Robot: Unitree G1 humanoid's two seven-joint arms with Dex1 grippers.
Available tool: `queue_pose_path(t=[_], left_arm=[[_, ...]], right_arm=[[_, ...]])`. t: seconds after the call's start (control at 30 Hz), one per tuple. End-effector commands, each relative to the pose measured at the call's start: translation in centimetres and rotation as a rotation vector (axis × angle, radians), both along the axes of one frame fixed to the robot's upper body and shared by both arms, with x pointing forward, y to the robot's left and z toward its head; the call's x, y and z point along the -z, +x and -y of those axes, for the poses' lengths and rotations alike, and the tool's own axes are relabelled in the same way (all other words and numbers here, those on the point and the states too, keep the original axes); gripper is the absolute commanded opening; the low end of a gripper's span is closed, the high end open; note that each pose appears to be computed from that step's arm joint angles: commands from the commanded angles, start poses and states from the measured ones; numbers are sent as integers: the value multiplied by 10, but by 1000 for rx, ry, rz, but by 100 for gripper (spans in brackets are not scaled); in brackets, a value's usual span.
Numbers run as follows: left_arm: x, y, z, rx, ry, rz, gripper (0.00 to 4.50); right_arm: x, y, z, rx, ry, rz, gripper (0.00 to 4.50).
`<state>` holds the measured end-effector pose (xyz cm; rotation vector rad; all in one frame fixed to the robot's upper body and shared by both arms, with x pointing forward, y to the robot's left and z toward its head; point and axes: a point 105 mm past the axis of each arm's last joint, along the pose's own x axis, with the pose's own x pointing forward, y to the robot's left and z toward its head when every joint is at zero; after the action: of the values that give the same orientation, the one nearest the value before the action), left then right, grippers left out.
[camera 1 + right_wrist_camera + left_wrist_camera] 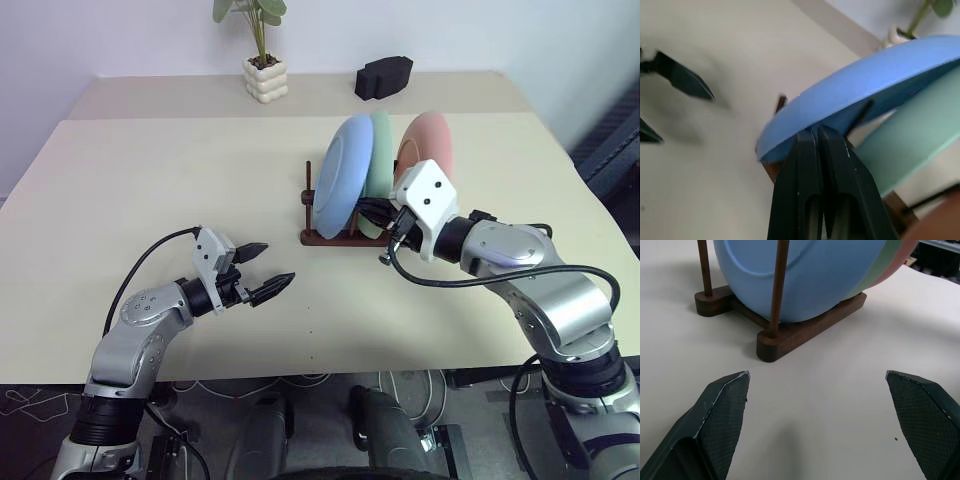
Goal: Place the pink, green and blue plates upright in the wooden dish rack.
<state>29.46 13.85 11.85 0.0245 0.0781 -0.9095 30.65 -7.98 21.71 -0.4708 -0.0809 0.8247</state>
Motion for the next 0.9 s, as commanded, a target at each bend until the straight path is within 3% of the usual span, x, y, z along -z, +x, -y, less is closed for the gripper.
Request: queue_pose_path(t=[0.03, 0.27, 0.57, 0.8, 0.9], left_arm=[[-10, -2, 2, 5, -7, 47, 450], [-9, -2, 3, 3, -7, 48, 450], [-9, 0, 6, 15, -13, 47, 450], [-8, 5, 5, 10, -15, 47, 450], [-3, 11, -4, -14, -2, 43, 450]], right_arm=[[-14, -5, -9, -47, 16, 68, 8], [-16, -8, -11, -69, 19, 84, 8], [-41, -23, 10, -87, -6, 179, 8], [-69, -44, 61, -32, 62, 227, 8], [-56, -63, 98, -5, 171, 125, 8]])
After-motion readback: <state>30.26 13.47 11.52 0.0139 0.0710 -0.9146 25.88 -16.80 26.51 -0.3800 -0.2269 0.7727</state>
